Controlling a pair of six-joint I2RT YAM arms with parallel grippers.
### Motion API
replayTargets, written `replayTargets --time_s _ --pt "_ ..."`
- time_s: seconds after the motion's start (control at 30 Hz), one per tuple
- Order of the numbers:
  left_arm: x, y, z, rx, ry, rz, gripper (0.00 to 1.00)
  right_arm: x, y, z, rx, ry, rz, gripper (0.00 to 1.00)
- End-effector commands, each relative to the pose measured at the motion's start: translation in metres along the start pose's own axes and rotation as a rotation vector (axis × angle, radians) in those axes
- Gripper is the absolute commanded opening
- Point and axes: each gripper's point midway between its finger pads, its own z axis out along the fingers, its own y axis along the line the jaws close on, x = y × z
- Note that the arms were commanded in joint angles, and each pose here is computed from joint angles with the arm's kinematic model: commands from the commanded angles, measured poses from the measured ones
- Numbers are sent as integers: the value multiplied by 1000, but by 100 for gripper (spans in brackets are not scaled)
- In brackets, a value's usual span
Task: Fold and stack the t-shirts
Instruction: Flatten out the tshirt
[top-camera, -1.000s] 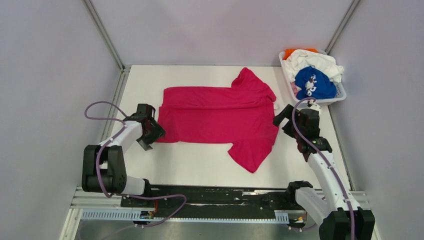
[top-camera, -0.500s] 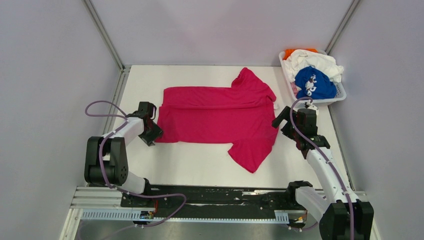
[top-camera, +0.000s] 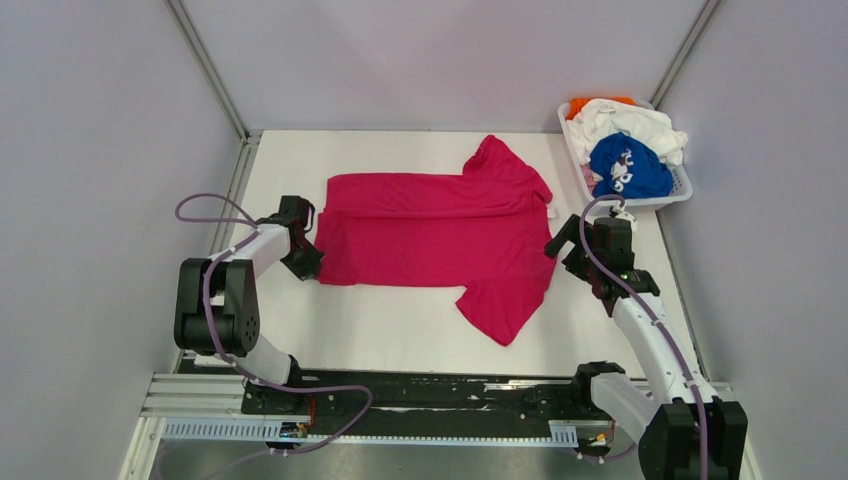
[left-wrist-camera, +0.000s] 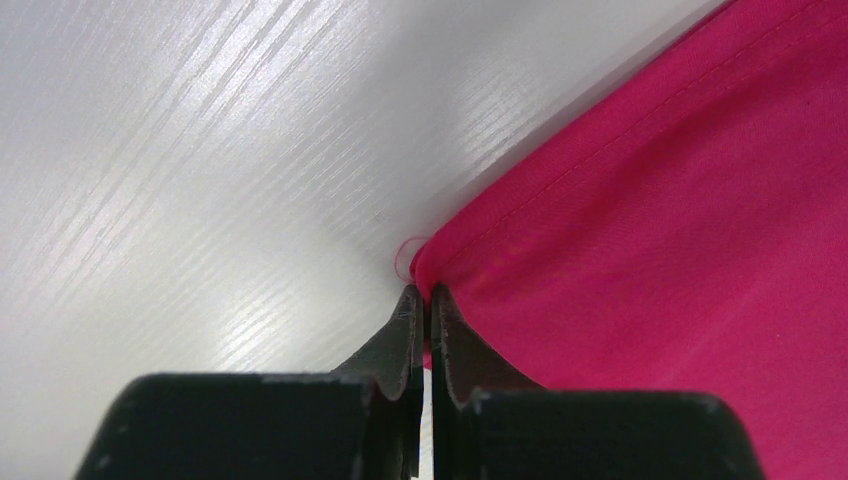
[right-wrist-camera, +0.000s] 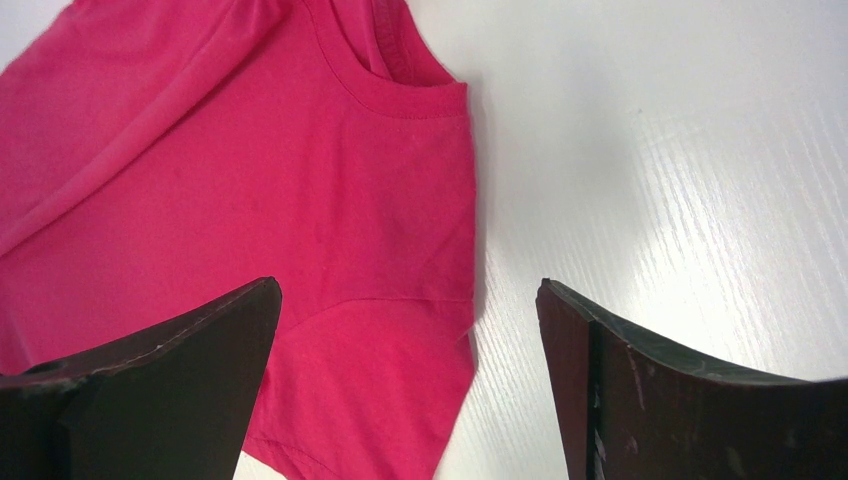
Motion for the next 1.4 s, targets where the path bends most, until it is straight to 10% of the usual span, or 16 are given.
replayTargets --time_s 0.0,0.6,1.23,1.37 --pt "-1 9 -3 -25 -13 12 0 -2 7 -7 -4 46 -8 100" --pt "11 19 -38 90 -43 79 0 182 46 -58 39 705 -295 77" --pt "20 17 -37 130 -14 102 0 227 6 -36 239 724 -394 40" --pt "20 15 -37 137 -9 103 0 220 2 -26 299 655 -381 17"
